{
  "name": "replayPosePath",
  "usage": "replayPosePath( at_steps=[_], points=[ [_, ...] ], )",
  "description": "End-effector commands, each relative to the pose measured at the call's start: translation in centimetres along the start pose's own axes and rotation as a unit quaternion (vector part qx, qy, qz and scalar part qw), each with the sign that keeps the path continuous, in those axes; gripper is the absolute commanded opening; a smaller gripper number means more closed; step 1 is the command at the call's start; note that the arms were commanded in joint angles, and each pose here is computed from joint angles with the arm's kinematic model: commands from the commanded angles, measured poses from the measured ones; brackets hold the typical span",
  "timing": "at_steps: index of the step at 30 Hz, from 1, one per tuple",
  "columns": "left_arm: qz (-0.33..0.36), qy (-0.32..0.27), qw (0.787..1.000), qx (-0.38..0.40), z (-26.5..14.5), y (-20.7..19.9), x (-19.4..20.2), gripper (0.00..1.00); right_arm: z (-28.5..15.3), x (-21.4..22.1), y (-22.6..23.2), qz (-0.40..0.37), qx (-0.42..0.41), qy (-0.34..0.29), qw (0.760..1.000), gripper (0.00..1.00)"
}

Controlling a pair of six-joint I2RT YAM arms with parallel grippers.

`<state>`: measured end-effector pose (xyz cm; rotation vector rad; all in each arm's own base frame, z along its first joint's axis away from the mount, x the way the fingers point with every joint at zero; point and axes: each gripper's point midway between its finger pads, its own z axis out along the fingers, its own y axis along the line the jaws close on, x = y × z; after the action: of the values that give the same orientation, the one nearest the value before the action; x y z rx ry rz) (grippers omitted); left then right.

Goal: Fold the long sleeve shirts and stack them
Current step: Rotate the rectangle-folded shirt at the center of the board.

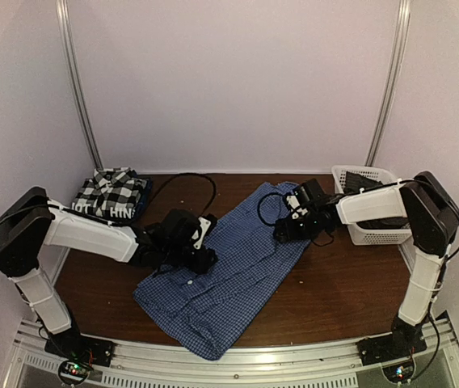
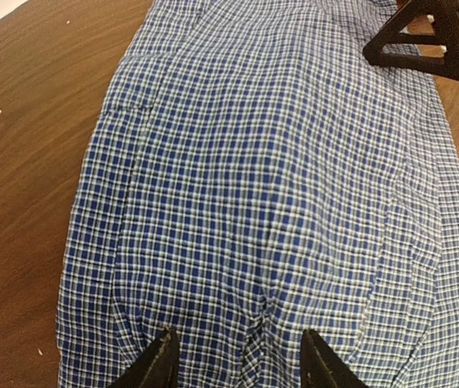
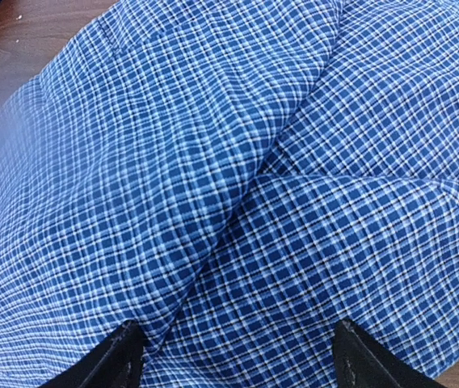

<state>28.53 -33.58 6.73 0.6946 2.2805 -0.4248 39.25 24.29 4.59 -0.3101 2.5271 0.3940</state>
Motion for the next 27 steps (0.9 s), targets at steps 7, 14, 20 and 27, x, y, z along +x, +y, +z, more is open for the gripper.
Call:
replayPosePath(
  at_steps=[7,14,20,27],
  points=[
    [-0.009,0.051,0.998,0.027,1.7,0.8,5.1,0.52,3.6,0.5,-2.0,0.025,0.028,0.018,0.999,0.83],
    [-0.019,0.069,0.994,0.085,2.3,-1.2,6.5,0.51,6.4,-1.1,-3.9,-0.016,0.060,0.029,0.998,0.83],
    [-0.002,0.070,0.992,0.109,3.5,-3.5,5.9,0.51,8.7,-3.8,-5.1,-0.064,0.084,0.028,0.994,0.84],
    [0.018,0.075,0.987,0.142,5.5,-7.1,4.8,0.51,9.7,-6.8,-6.0,-0.094,0.099,0.019,0.990,0.85]
  ],
)
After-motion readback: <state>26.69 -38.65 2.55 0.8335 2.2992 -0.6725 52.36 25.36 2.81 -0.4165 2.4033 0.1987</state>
